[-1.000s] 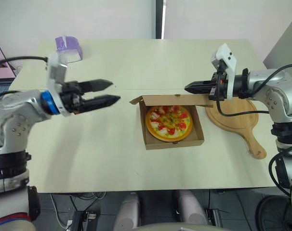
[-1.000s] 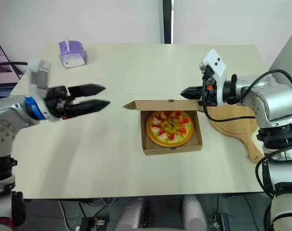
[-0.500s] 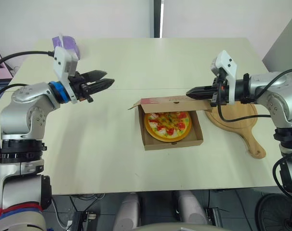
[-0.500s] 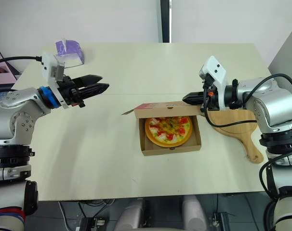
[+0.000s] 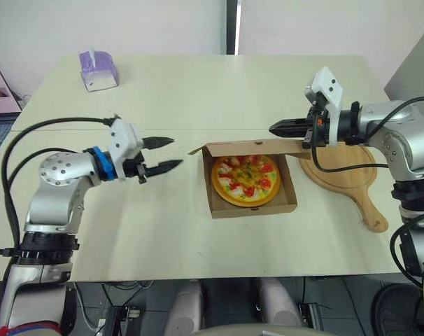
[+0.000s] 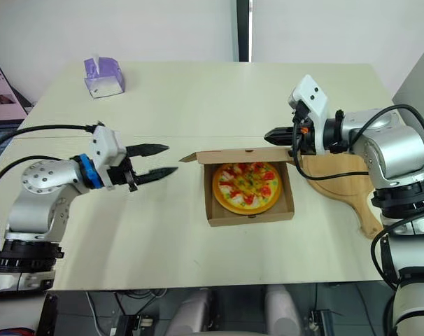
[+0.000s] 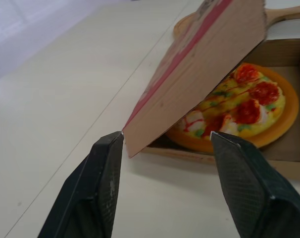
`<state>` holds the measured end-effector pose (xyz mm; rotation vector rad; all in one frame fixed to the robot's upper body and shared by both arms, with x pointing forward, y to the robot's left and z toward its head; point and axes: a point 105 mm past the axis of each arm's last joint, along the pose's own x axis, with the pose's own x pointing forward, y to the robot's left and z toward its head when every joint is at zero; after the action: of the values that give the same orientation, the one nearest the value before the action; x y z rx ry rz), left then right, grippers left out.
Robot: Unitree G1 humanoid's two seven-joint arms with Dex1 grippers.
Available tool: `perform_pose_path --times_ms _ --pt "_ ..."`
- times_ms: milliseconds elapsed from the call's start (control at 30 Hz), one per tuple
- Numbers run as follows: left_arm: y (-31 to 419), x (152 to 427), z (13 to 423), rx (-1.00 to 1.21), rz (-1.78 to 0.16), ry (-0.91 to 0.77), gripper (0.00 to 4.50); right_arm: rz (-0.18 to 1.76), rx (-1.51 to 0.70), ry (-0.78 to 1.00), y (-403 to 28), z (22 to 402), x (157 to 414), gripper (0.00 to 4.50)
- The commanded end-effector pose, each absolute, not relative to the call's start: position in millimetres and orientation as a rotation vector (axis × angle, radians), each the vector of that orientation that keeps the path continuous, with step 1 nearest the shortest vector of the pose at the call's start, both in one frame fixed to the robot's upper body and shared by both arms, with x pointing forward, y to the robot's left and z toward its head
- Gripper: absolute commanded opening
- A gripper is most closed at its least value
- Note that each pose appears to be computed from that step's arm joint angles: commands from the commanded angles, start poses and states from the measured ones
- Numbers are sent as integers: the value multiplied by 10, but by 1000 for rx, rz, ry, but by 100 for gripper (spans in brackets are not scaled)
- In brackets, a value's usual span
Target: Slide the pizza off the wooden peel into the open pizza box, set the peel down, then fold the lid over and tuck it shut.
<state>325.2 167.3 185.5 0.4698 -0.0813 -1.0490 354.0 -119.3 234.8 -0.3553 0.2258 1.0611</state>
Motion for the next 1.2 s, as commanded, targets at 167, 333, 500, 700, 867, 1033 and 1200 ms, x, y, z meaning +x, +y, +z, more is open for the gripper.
perform_pose_path --times_ms 167,333,500,700,867,1033,1200 --pt "1515 3375 1968 489 -937 -213 279 1050 -383 139 -1157 2577 3562 0" --pt "1473 3337 1924 497 -926 -236 188 1038 -377 122 -1153 2616 3586 0" --pt "1427 3391 1908 518 -910 -262 23 1011 -371 92 -1159 2667 3631 0" --pt "1424 3491 1936 494 -880 -273 2 846 -286 -84 -1405 3130 3766 0" --pt "1414 3657 2077 357 -817 -271 2 676 -252 -164 -1881 3235 3737 0" --pt "1390 3801 2167 197 -798 -213 0 654 -299 -91 -2163 2859 3494 167" --pt "1343 3848 2234 130 -815 -186 0 706 -320 44 -2084 2346 3271 346"
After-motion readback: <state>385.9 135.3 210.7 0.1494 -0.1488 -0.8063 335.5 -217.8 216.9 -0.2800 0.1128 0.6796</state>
